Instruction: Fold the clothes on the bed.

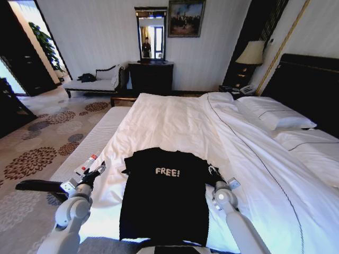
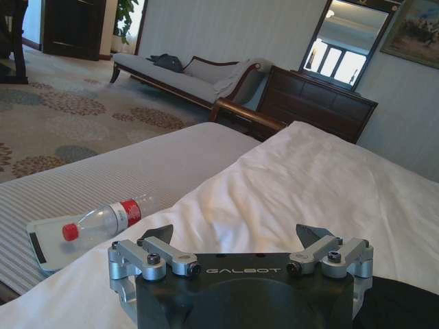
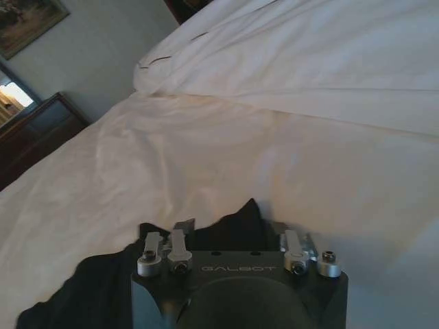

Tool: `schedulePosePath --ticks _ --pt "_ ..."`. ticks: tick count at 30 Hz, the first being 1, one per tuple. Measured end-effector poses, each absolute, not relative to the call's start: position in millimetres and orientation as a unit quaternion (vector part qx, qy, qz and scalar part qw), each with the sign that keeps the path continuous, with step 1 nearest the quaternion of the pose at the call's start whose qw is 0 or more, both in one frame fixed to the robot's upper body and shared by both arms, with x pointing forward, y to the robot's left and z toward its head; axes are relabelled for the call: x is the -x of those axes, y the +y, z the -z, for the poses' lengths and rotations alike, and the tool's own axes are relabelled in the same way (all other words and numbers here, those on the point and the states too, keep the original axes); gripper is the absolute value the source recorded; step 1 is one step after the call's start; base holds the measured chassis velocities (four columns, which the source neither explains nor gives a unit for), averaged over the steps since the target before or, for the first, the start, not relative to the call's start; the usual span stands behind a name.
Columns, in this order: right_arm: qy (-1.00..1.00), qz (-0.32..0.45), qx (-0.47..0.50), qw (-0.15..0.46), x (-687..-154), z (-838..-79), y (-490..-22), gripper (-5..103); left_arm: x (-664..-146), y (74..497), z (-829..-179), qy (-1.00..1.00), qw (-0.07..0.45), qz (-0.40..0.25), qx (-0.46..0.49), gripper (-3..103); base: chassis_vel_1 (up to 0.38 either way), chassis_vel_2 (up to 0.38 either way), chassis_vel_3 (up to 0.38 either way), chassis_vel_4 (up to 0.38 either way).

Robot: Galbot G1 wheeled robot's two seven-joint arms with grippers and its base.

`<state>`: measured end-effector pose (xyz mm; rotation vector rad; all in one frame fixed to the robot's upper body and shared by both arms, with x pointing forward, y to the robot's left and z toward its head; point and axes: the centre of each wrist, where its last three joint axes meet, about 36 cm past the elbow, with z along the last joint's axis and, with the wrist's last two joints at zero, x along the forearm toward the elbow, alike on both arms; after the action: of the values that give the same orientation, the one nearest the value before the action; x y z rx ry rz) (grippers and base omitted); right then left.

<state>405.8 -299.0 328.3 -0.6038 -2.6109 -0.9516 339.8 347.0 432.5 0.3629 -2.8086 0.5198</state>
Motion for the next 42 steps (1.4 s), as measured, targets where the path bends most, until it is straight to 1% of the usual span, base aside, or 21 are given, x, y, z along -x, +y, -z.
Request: schedulePosePath --ticks 4,6,9,11,12,13,14,15,16,19,38,39,40,42 --pt "-0.907 0.330 0.217 0.148 -406 -328 -301 36 -340 346 -432 -0.968 0.130 -0.177 -0.124 100 0.000 0.000 0.000 0.000" --pt "-0.907 0.330 0.218 0.148 -407 -328 -301 36 -340 346 -432 -0.968 0.130 -0.177 -0.124 100 0.000 0.000 0.000 0.000" --pt "-0.906 0.331 0.221 0.146 -408 -326 -300 20 -339 348 -432 -0.968 0.129 -0.175 -0.126 100 0.000 0.000 0.000 0.000" --pt "-0.906 0.331 0.221 0.144 -407 -326 -299 20 -339 348 -432 -0.968 0.129 -0.174 -0.126 100 0.000 0.000 0.000 0.000" --pt "-0.906 0.332 0.221 0.144 -407 -325 -299 10 -338 349 -432 -0.968 0.129 -0.174 -0.127 100 0.000 0.000 0.000 0.000" --pt "-0.906 0.333 0.221 0.143 -407 -326 -299 10 -338 350 -431 -0.968 0.129 -0.173 -0.128 100 0.000 0.000 0.000 0.000" --pt "-0.906 0.333 0.221 0.142 -407 -326 -298 4 -338 350 -431 -0.968 0.129 -0.173 -0.129 100 0.000 0.000 0.000 0.000" --pt "-0.906 0.333 0.221 0.142 -407 -326 -298 4 -338 350 -431 -0.968 0.129 -0.173 -0.129 100 0.000 0.000 0.000 0.000" --pt "-0.906 0.334 0.221 0.140 -407 -327 -298 1 -338 350 -430 -0.968 0.129 -0.172 -0.130 100 0.000 0.000 0.000 0.000" --pt "-0.905 0.336 0.223 0.134 -406 -331 -299 0 -338 350 -429 -0.968 0.130 -0.173 -0.130 100 0.000 0.000 0.000 0.000" --pt "-0.910 0.323 0.227 0.127 -394 -339 -300 0 -344 348 -427 -0.967 0.131 -0.181 -0.125 100 0.000 0.000 0.000 0.000" --pt "-0.911 0.321 0.226 0.125 -394 -341 -299 -3 -345 348 -427 -0.966 0.132 -0.183 -0.125 100 0.000 0.000 0.000 0.000" --pt "-0.911 0.321 0.226 0.125 -394 -341 -299 -3 -345 348 -427 -0.966 0.132 -0.183 -0.125 100 0.000 0.000 0.000 0.000" --pt "-0.912 0.319 0.227 0.118 -392 -347 -299 8 -346 348 -427 -0.964 0.135 -0.192 -0.122 100 0.000 0.000 0.000 0.000"
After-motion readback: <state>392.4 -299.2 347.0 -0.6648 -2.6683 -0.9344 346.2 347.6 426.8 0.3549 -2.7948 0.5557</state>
